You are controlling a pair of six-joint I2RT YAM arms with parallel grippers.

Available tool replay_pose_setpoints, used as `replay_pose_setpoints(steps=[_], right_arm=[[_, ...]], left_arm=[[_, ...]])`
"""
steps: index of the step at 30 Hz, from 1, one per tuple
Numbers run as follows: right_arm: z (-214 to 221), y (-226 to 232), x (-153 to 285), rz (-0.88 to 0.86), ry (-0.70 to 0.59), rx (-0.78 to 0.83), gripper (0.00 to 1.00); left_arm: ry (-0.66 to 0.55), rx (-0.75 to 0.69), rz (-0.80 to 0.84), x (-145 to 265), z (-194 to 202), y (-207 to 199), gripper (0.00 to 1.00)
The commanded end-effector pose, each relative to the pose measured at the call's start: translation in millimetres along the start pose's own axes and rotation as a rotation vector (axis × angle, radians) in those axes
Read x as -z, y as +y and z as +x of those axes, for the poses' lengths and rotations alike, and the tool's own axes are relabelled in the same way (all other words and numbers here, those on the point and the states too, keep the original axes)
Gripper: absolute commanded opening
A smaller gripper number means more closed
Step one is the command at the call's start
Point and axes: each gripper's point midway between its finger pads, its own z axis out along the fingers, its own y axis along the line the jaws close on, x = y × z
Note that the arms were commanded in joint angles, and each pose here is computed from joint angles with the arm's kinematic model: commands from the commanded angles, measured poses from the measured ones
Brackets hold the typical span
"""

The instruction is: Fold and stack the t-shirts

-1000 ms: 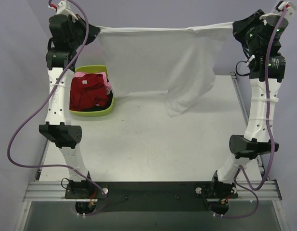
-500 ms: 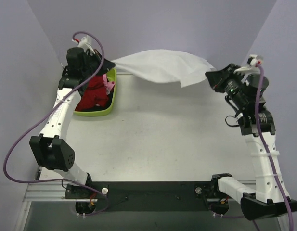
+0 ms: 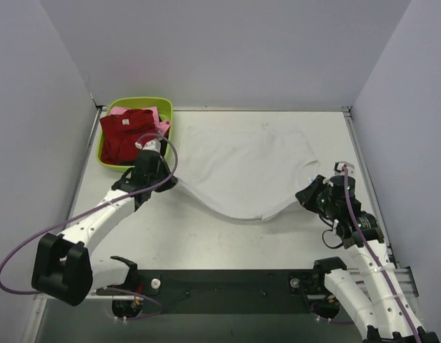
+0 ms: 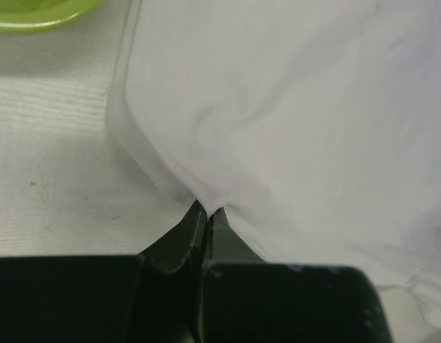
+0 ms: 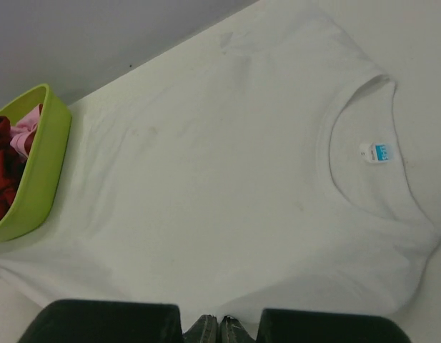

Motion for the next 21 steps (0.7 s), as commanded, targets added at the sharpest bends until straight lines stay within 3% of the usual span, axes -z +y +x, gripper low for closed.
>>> replay_pose_setpoints(steps=[1,8,9,10,12,13,15,16,17,18,19,21], right_arm=[[32,-18,8,0.081,0.084,-0.071,0.0],[75,-35,24,0.146,0.238,-0.09,0.0],[79,-35,27,0.143,0.246,-0.094,0.04],[81,-34,33,0.126,0.236,-0.099,0.23],[82,-31,41,0.099,0.221,-0.101,0.33],[81,-29,49,0.074,0.194,-0.097,0.5],[71,-21,63,0.023,0.134,-0.097,0.63],[70,-20,68,0.014,0.123,-0.098,0.73],[66,-17,72,0.001,0.106,-0.098,0.75],[59,-16,77,0.002,0.08,-0.091,0.76],[57,-17,78,0.009,0.076,-0.089,0.77],[55,-18,74,0.032,0.089,-0.076,0.77]], left_arm=[[-0.084,0.074,-0.076,11,14,25,0.0],[-0.022,0.144,-0.127,25,62,53,0.0],[-0.037,0.153,-0.112,32,61,51,0.0],[-0.045,0.161,-0.109,36,62,52,0.0],[-0.065,0.182,-0.099,51,63,54,0.0],[-0.074,0.188,-0.091,57,62,53,0.0],[-0.099,0.207,-0.058,77,59,50,0.02],[-0.109,0.213,-0.039,84,58,48,0.15],[-0.106,0.225,-0.03,92,60,48,0.21],[-0.145,0.231,0.015,104,53,43,0.29],[-0.159,0.235,0.031,110,51,41,0.47],[-0.192,0.24,0.062,122,44,37,0.69]])
